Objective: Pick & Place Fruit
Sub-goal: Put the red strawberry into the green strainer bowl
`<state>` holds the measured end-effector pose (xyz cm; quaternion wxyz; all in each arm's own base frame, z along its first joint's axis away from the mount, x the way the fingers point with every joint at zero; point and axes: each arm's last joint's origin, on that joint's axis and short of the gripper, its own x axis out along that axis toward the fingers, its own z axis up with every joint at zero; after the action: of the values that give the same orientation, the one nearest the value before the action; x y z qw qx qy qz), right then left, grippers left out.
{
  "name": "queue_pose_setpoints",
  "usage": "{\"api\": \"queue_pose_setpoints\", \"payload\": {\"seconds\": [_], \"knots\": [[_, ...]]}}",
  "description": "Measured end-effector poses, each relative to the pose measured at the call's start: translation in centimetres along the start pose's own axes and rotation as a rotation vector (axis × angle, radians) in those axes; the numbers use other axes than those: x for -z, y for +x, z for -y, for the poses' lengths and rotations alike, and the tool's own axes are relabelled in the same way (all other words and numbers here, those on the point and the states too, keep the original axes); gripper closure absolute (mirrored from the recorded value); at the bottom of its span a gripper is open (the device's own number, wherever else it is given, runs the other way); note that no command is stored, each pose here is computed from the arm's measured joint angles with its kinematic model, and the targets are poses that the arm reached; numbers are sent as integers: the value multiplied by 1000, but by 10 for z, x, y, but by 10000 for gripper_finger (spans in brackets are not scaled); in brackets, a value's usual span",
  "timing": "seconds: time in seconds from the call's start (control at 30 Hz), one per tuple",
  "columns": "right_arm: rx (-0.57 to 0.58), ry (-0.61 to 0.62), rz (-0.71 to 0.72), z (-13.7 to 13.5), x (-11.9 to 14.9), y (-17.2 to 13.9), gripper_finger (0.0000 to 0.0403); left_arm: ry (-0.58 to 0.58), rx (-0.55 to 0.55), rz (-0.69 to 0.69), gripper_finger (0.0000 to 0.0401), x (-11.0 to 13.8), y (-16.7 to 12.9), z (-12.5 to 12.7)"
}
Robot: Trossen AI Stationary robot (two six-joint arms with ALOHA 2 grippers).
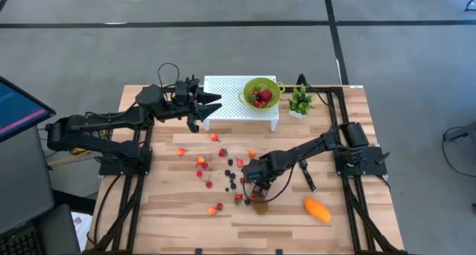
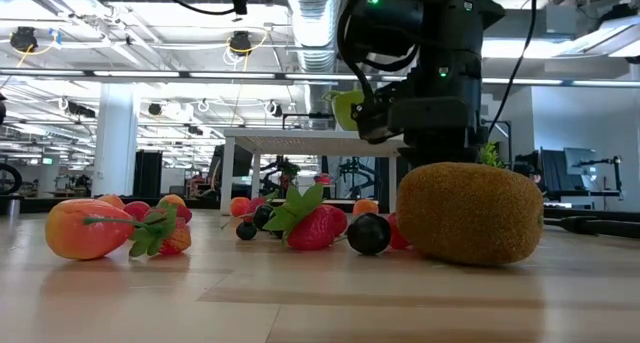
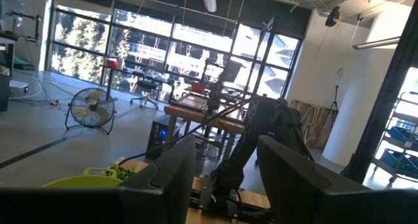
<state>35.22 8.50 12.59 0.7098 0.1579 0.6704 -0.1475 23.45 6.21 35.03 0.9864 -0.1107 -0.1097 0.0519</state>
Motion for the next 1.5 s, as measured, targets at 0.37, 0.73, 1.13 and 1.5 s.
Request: {"api": "queue_pose_setpoints", "payload": {"seconds": [0.37,0.73,1.13,1.5], "knots": [[-4,-15,-5,4,-2,0,291,0,0,0,242,0,0,0],[4,-17,5,4,-3,0,316,0,0,0,242,0,0,0],[-10,-11,17,5,-6,0,207,0,0,0,242,0,0,0],[-25,-2,22,11,-12,0,149,0,0,0,242,0,0,0]]}}
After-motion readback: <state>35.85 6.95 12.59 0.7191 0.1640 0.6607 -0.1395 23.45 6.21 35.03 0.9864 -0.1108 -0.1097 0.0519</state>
